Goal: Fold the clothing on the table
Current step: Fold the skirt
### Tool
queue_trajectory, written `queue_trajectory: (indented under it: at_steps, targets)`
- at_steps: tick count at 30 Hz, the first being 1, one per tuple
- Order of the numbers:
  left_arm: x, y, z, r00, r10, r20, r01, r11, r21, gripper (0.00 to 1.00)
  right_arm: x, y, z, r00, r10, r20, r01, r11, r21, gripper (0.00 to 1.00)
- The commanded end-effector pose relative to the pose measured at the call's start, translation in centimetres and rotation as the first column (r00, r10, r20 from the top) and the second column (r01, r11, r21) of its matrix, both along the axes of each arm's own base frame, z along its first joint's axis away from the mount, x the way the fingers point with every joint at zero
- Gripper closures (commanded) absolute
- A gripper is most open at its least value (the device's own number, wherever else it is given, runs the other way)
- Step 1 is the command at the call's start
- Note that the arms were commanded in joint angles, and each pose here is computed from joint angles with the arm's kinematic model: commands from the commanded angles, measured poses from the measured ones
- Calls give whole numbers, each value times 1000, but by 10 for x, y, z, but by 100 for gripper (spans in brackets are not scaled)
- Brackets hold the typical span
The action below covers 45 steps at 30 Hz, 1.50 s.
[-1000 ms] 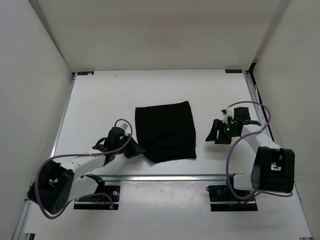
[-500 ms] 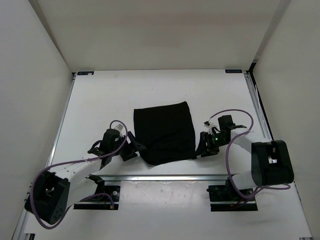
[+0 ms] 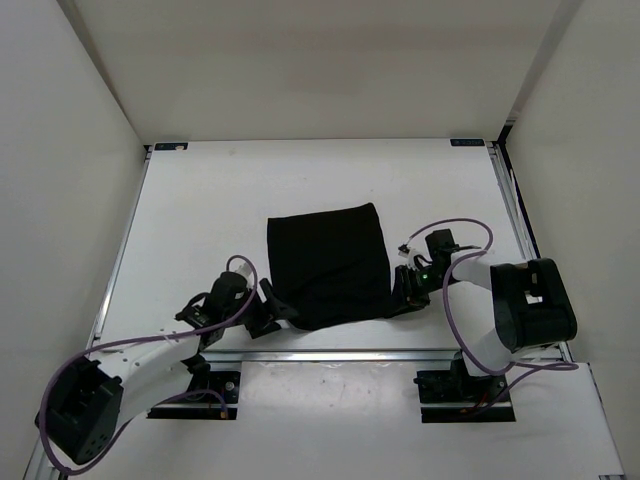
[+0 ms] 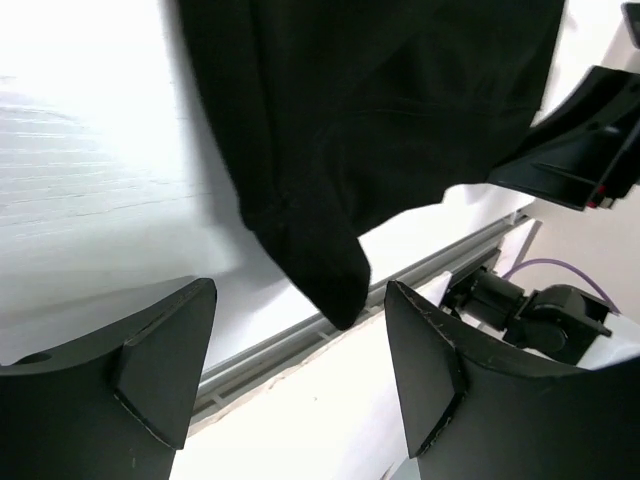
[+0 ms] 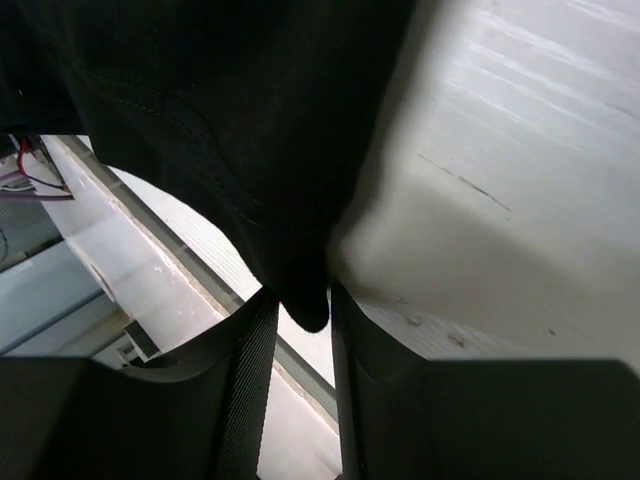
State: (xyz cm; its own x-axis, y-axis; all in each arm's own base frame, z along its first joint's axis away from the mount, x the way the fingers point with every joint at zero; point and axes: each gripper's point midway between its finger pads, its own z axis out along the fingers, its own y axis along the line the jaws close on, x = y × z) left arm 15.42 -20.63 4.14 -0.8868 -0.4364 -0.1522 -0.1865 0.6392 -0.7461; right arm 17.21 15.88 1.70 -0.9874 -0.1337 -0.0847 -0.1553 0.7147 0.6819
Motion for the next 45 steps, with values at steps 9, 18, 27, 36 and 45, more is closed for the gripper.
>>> queue_trajectory:
  at_steps: [9,18,27,36,45]
  targets:
    - [8,-18,-1,999,-47,-12,48,998,30,22,13,9,3,992,70,103,-67,997,-34,69]
    - [10,-21,-10,999,-36,-23,36,999,26,41,18,5,3,989,60,136,-54,997,-48,78]
    - [20,-23,-4,999,-34,-18,35,999,13,91,34,3,7,986,52,158,-42,997,-60,99]
    - [9,-14,30,1000,-13,9,13,999,-47,100,27,-13,38,973,62,221,-56,998,-35,100]
    - [-21,-10,89,999,34,-41,-45,949,-313,100,3,-15,110,836,212,506,-226,974,-34,100]
